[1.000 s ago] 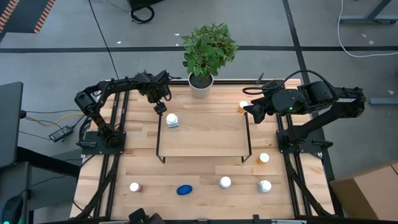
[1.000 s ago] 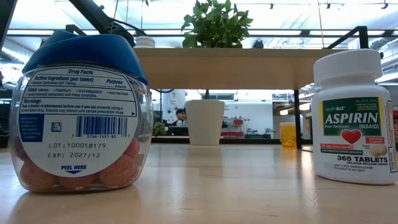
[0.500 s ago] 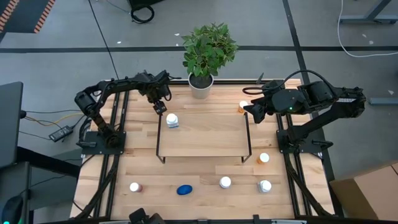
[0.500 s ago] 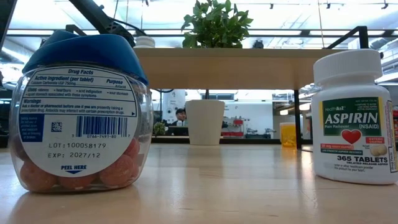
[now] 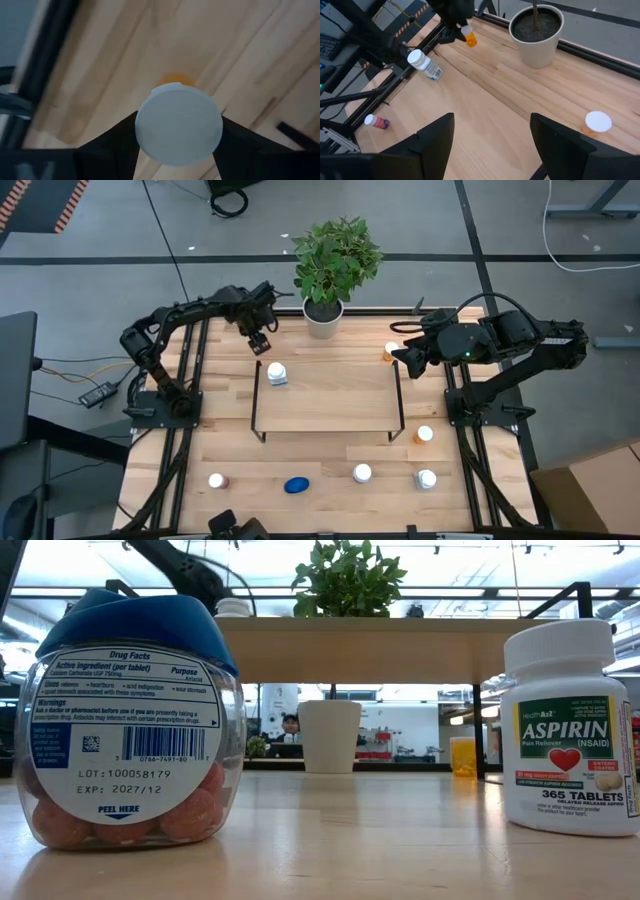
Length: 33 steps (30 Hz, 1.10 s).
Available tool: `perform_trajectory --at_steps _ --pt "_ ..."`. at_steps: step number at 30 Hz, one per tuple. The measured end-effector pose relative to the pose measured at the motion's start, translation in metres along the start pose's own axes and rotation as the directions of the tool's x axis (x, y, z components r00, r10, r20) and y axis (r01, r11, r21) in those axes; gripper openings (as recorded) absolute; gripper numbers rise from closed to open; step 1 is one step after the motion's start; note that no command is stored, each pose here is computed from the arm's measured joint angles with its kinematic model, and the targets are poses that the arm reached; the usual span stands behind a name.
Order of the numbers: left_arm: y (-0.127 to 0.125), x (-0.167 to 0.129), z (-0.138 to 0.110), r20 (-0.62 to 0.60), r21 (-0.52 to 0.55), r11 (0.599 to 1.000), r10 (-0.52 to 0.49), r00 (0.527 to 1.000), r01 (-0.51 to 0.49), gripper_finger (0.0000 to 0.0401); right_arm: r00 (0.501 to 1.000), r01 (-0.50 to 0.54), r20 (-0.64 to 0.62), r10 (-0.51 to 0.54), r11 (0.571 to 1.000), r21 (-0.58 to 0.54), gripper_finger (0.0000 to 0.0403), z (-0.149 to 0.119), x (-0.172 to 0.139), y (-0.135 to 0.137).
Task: Pick and place medicine bottles onto shelf by color
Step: Put the top left orange pill bottle on the shelf
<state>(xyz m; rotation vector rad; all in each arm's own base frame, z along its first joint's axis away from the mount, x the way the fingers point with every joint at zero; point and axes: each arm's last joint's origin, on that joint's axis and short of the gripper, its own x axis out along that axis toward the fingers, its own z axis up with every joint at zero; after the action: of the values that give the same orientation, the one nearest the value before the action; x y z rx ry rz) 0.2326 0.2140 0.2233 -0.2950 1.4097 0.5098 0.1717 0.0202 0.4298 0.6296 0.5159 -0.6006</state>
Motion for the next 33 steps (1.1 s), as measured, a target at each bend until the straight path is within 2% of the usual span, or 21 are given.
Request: perform_trajectory --at_steps 6,14,21,29,33 --pt "0.005 -0.038 0.012 0.022 -0.006 1.0 0.005 1.0 -0.004 0.0223 1.0 0.004 0.006 -0.004 1.0 -0.009 0.0269 0.0 0.0 0.0" --pt "0.004 -0.086 0.017 0.023 -0.036 0.999 0.001 1.0 0.0 0.0207 1.0 0.01 0.013 -0.01 0.999 -0.033 0.0269 0.0 0.0 0.0" --pt "-0.018 -0.12 0.022 0.059 0.015 1.0 -0.01 0.998 0.009 0.023 0.999 0.025 0.033 -0.024 0.999 -0.046 0.0269 0.001 0.0 -0.001" --pt "-0.045 -0.159 0.023 0.13 0.047 0.999 -0.028 0.991 0.022 0.0206 0.999 0.025 0.033 -0.023 0.999 -0.039 0.0269 0.001 0.0 -0.001" --pt "-0.058 -0.182 0.022 0.199 0.063 0.998 -0.042 0.979 0.03 0.0218 0.999 0.025 0.033 -0.023 0.999 -0.038 0.0269 0.001 0.0 -0.001"
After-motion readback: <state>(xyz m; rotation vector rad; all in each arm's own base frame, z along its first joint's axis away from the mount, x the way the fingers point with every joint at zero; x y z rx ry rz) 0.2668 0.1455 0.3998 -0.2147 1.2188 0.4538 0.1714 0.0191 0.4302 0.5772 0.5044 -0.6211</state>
